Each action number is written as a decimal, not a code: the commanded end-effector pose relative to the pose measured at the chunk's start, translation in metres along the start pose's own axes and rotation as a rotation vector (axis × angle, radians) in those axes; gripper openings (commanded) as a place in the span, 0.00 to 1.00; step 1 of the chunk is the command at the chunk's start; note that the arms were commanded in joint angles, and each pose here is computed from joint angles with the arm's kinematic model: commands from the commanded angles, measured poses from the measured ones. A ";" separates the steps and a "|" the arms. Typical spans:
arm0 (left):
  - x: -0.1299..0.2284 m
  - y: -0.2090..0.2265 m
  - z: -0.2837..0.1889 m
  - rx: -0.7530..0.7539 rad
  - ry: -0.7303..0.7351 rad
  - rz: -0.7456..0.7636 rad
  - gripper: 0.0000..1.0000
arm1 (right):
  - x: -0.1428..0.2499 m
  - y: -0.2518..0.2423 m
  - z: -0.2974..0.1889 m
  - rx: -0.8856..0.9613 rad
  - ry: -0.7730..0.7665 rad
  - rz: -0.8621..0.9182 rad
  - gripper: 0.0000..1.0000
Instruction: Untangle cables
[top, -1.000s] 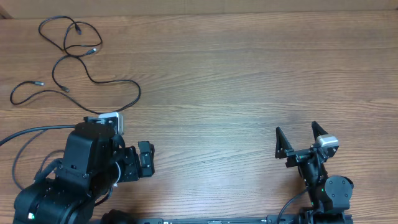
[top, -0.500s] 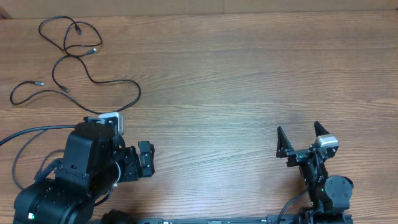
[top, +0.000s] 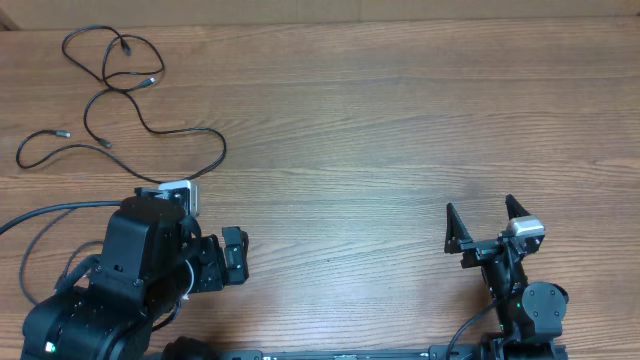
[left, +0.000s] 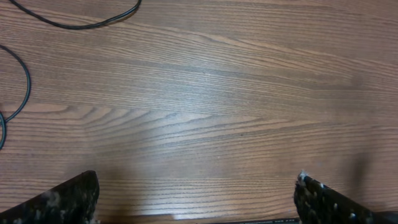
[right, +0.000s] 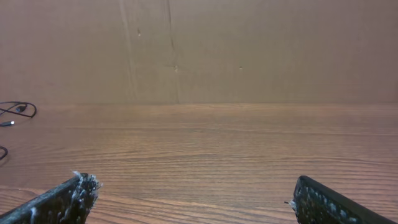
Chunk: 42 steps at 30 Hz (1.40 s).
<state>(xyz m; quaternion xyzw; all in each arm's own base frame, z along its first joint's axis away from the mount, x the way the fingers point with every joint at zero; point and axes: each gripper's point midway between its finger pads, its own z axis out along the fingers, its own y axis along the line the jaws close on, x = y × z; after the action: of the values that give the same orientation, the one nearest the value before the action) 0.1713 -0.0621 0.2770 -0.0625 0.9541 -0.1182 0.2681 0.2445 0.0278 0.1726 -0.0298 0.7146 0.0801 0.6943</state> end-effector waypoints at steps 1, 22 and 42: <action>-0.002 0.001 0.001 -0.010 -0.007 -0.016 1.00 | 0.001 -0.003 0.000 0.013 -0.008 -0.009 1.00; 0.006 0.006 0.003 -0.034 0.031 -0.015 1.00 | 0.001 -0.003 0.000 0.013 -0.008 -0.009 1.00; 0.025 0.002 0.104 0.219 -0.153 0.181 0.99 | 0.001 -0.003 0.000 0.013 -0.008 -0.009 1.00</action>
<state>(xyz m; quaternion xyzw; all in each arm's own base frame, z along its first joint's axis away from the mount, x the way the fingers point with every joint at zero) 0.2095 -0.0753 0.1853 0.0063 0.9255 -0.1690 0.3389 0.2445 0.0278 0.1728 -0.0299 0.7144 0.0798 0.6946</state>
